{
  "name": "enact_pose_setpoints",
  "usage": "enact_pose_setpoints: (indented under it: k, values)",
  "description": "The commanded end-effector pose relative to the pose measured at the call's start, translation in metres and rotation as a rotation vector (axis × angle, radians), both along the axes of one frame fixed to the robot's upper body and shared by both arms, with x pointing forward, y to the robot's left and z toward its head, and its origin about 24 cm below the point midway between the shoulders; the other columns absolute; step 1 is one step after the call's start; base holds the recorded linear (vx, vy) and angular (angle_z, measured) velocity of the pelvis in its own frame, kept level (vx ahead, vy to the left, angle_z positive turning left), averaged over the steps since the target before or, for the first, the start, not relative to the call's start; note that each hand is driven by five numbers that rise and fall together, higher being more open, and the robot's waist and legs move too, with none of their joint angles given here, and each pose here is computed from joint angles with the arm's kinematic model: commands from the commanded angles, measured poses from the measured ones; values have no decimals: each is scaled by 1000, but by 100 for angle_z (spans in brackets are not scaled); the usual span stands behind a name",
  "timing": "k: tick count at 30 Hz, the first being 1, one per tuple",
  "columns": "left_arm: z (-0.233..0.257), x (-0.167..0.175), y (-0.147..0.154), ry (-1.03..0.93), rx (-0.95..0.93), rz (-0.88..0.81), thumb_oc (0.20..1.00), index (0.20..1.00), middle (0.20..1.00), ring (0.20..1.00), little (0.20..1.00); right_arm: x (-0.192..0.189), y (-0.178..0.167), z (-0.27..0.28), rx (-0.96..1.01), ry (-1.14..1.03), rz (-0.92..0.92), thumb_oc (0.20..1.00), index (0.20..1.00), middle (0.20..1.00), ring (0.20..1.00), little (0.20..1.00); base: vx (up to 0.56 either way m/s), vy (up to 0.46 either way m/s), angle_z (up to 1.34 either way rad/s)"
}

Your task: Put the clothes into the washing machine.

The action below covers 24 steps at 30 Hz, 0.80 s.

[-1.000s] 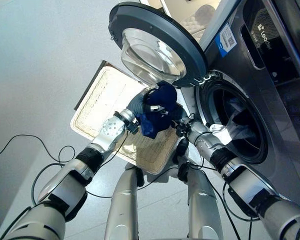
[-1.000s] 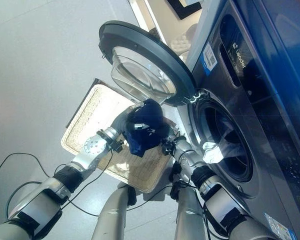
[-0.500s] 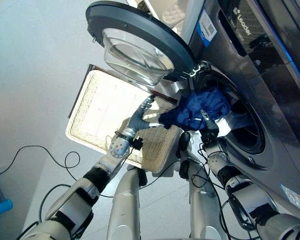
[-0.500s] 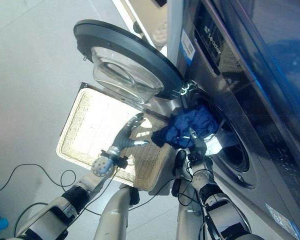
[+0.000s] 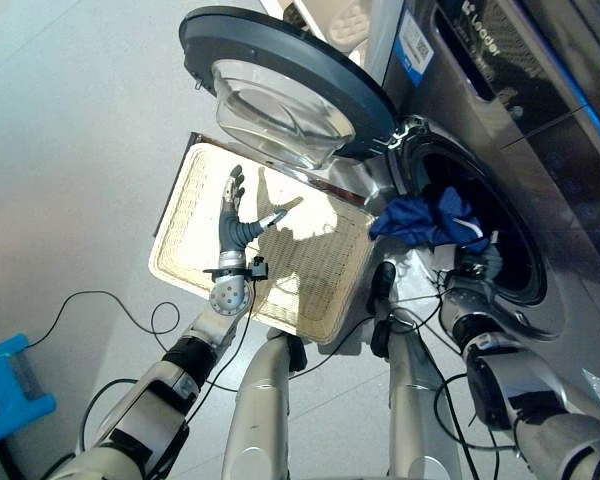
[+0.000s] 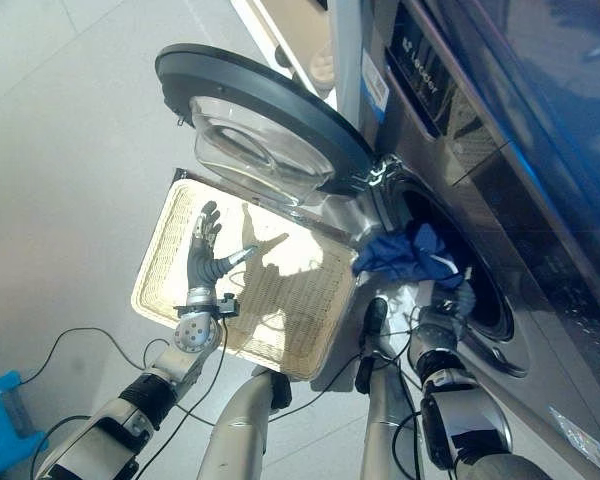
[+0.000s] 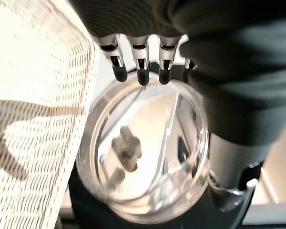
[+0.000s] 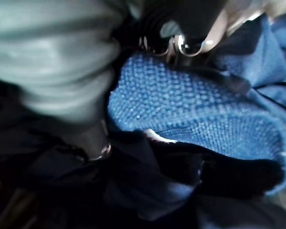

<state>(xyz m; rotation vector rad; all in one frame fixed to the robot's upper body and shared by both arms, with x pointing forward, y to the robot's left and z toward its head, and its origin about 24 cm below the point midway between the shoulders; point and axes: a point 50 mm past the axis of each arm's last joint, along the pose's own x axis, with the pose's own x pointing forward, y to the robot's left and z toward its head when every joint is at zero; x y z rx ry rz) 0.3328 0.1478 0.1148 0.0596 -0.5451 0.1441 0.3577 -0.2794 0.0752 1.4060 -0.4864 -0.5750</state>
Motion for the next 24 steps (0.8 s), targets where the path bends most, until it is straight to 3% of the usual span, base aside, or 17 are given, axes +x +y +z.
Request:
enact_pose_setpoints:
  k: [1, 11, 18, 24]
  values:
    - [22, -6, -12, -116, -37, -39, 1000, 1000, 1000, 1000, 1000, -9, -37, 26, 15, -61, -191, 200, 200, 200, 200, 200, 9, -6, 5]
    - [26, -18, -8, -105, -17, -65, 1000, 1000, 1000, 1000, 1000, -31, -86, 87, 136, -229, -516, 200, 200, 200, 200, 200, 16, -6, 4]
    - [25, -23, -2, -88, 9, -65, 1000, 1000, 1000, 1000, 1000, -66, -119, 112, 109, -313, -744, 200, 200, 200, 200, 200, 12, 2, 0]
    - [22, -25, 1, -64, 6, -63, 1000, 1000, 1000, 1000, 1000, -74, -127, 131, 34, -402, -760, 200, 200, 200, 200, 200, 11, 1, 0]
